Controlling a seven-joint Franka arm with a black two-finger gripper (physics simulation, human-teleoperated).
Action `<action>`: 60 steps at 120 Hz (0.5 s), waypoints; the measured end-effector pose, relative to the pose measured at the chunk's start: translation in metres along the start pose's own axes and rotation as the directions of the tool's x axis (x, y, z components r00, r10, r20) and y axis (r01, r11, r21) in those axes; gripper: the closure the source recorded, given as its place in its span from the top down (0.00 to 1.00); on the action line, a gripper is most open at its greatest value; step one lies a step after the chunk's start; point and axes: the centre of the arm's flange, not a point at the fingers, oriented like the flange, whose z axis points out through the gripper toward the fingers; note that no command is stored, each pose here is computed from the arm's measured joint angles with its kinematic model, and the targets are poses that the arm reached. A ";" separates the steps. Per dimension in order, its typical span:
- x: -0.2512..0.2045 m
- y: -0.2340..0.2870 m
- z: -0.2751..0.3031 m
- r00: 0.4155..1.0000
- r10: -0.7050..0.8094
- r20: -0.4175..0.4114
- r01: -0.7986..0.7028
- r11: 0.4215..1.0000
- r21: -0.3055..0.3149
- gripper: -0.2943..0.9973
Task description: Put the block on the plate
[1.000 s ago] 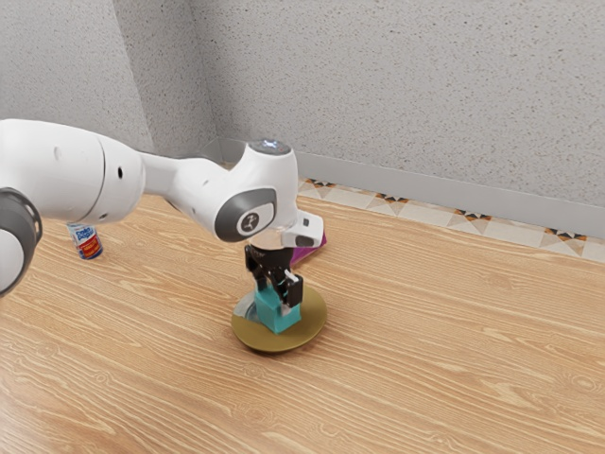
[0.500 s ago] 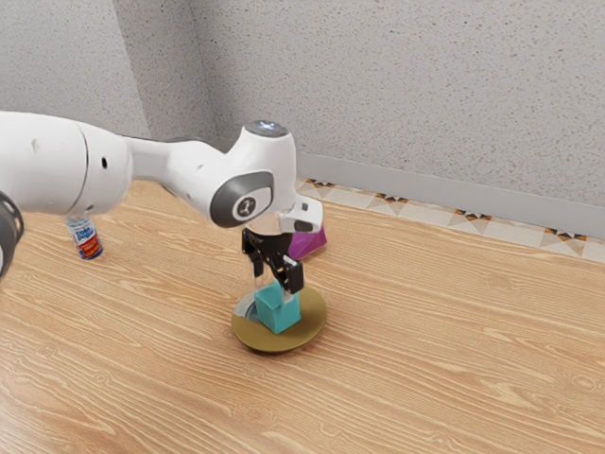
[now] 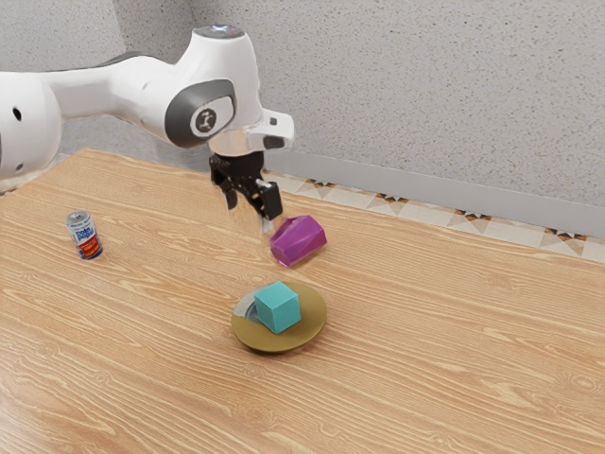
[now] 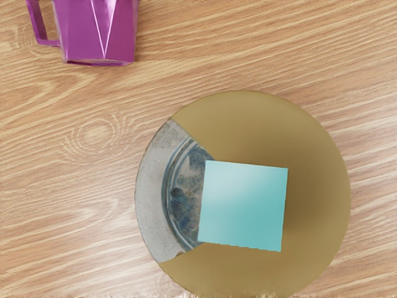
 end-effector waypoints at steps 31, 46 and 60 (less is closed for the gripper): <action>-0.011 -0.054 -0.062 0.996 -0.093 0.007 0.093 0.996 0.007 0.77; -0.033 -0.108 -0.082 0.981 -0.193 0.028 0.193 0.981 0.012 0.77; -0.070 -0.170 -0.108 0.951 -0.308 0.032 0.307 0.951 0.027 0.77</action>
